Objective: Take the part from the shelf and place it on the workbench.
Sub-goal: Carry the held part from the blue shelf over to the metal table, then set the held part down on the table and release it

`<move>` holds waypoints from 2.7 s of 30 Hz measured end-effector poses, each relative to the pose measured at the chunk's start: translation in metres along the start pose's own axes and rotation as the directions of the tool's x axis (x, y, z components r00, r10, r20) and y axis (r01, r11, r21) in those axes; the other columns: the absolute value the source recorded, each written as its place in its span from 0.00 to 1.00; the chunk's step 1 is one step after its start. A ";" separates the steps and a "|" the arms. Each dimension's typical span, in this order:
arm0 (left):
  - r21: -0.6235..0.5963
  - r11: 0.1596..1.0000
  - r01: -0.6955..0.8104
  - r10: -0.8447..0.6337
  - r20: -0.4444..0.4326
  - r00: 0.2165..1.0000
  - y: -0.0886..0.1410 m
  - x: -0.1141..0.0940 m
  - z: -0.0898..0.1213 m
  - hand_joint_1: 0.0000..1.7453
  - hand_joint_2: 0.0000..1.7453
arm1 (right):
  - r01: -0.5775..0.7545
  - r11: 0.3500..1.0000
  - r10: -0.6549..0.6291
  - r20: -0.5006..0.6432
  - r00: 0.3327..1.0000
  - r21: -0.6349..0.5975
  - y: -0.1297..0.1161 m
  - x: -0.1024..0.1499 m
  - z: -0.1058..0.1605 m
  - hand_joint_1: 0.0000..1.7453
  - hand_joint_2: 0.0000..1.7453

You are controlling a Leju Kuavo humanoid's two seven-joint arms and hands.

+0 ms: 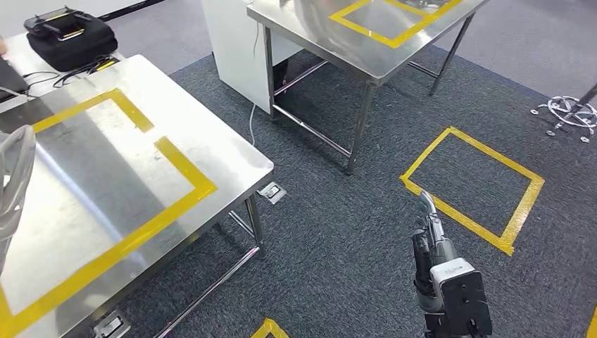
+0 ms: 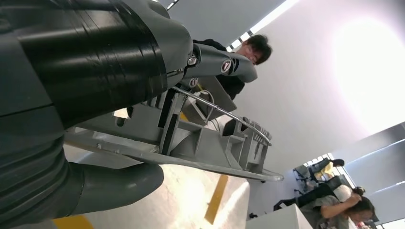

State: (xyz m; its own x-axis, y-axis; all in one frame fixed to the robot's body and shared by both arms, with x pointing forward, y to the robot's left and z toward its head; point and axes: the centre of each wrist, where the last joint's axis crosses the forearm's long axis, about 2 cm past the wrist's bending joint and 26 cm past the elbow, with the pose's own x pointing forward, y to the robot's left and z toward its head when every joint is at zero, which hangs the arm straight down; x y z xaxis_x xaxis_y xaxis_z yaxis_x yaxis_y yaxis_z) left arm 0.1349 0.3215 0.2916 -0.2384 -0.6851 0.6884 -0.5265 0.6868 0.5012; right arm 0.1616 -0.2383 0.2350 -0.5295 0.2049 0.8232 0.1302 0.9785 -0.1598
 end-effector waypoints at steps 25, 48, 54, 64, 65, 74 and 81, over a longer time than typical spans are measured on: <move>-0.035 0.999 0.000 0.000 0.000 1.000 -0.005 0.003 0.002 1.00 1.00 | 0.013 1.000 -0.013 -0.016 1.000 0.007 0.002 -0.001 0.000 0.00 0.00; -0.054 0.998 0.017 -0.017 -0.005 1.000 -0.006 0.004 0.003 1.00 1.00 | -0.033 0.999 0.033 0.017 0.999 0.015 0.004 0.000 -0.001 0.00 0.00; -0.059 0.998 0.028 -0.029 -0.009 1.000 -0.008 0.005 0.003 1.00 1.00 | -0.033 0.999 0.033 0.002 0.999 0.010 0.004 0.000 0.000 0.00 0.00; -0.049 0.998 0.042 -0.042 0.009 0.999 -0.008 0.006 0.002 1.00 1.00 | -0.033 0.999 0.033 -0.001 0.999 0.003 0.004 0.001 -0.002 0.00 0.00; -0.047 0.998 0.047 -0.047 0.013 0.999 -0.008 0.006 0.002 1.00 1.00 | -0.032 0.999 0.032 -0.005 0.999 0.000 0.004 0.001 -0.002 0.00 0.00; -0.064 0.996 0.060 -0.060 0.009 0.998 -0.010 0.008 0.001 1.00 1.00 | -0.010 1.000 0.010 -0.027 1.000 0.013 0.005 0.000 -0.001 0.00 0.00; -0.147 0.986 0.072 -0.075 -0.016 0.997 -0.012 0.004 -0.008 1.00 1.00 | 0.018 0.998 -0.018 -0.015 1.000 0.061 0.008 0.000 -0.005 0.00 0.00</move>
State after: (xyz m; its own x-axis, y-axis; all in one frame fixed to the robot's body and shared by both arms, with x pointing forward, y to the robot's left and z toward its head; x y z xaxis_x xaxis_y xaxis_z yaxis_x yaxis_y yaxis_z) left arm 0.1466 0.3121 0.2924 -0.1852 -0.7310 0.6568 -0.4165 0.6637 0.6213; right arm 0.1669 -0.2304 0.2367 -0.5195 0.1872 0.8337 0.0692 0.9817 -0.1773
